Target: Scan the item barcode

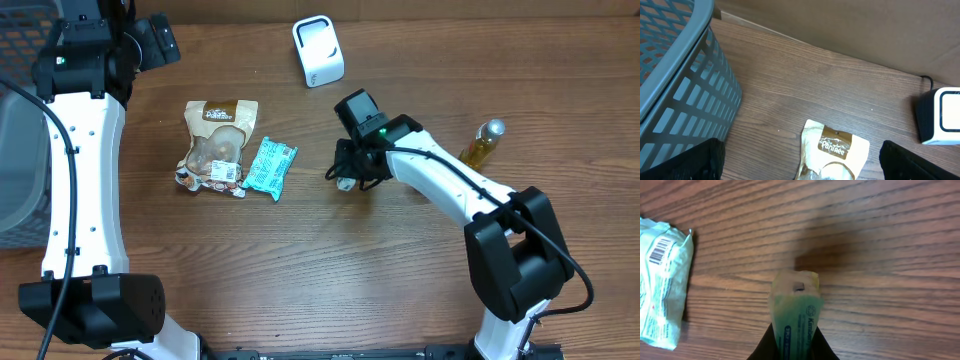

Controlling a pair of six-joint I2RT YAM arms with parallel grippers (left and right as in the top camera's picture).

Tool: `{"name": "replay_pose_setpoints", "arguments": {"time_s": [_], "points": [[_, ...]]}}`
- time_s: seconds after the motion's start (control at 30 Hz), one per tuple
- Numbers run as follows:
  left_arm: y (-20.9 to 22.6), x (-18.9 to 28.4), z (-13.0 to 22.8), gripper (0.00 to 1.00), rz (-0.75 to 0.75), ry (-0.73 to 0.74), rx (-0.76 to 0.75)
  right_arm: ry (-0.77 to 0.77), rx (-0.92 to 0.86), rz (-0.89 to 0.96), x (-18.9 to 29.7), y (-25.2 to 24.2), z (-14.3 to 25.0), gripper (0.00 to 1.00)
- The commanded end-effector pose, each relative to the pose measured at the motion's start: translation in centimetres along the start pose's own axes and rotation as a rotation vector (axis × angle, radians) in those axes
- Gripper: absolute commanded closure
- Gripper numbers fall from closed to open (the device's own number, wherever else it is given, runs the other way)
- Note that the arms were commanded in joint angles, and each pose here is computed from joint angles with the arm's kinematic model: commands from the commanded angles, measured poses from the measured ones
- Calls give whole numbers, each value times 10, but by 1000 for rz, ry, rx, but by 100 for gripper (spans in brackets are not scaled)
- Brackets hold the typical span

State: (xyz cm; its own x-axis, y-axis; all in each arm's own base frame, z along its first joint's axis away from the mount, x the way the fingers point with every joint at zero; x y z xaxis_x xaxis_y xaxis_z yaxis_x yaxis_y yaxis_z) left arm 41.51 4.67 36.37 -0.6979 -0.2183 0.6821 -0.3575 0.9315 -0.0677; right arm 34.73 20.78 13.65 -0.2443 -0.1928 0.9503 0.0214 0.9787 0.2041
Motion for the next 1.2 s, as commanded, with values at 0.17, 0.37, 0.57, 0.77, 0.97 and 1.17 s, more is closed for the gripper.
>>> {"name": "replay_pose_setpoints", "arguments": {"time_s": [0.17, 0.37, 0.57, 0.77, 0.97, 1.17], "points": [[2, 0, -2, 1, -14, -9, 17, -40, 10, -19, 14, 4, -5, 93], [2, 0, -2, 0, -14, -9, 17, -43, 10, -12, 14, 3, -5, 92], [2, 0, -2, 0, -14, -9, 17, -75, 9, 124, 14, -10, -5, 88], [2, 0, -2, 1, -14, -9, 17, -58, 97, 190, 15, -15, 0, 88], [2, 0, -2, 0, -14, -9, 17, -42, 144, 196, 9, -8, 6, 88], [2, 0, -2, 1, -14, -9, 17, -45, 184, 234, 1, 0, 13, 84]]}}
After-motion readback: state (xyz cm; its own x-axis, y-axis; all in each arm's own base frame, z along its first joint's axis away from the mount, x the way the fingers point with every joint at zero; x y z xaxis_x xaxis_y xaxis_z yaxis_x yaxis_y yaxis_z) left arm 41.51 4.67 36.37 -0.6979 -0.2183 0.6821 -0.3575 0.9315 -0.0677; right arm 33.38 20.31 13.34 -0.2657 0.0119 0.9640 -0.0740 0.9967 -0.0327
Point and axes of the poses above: each gripper's point midway between its finger pads, its own x axis back along the fingers, its own y axis along the line the jaws close on, z = x × y, the point moved 9 cm from there along x, back along the fingers, and after that the axes turned 2 degrees about x, right-handed, at the moved point
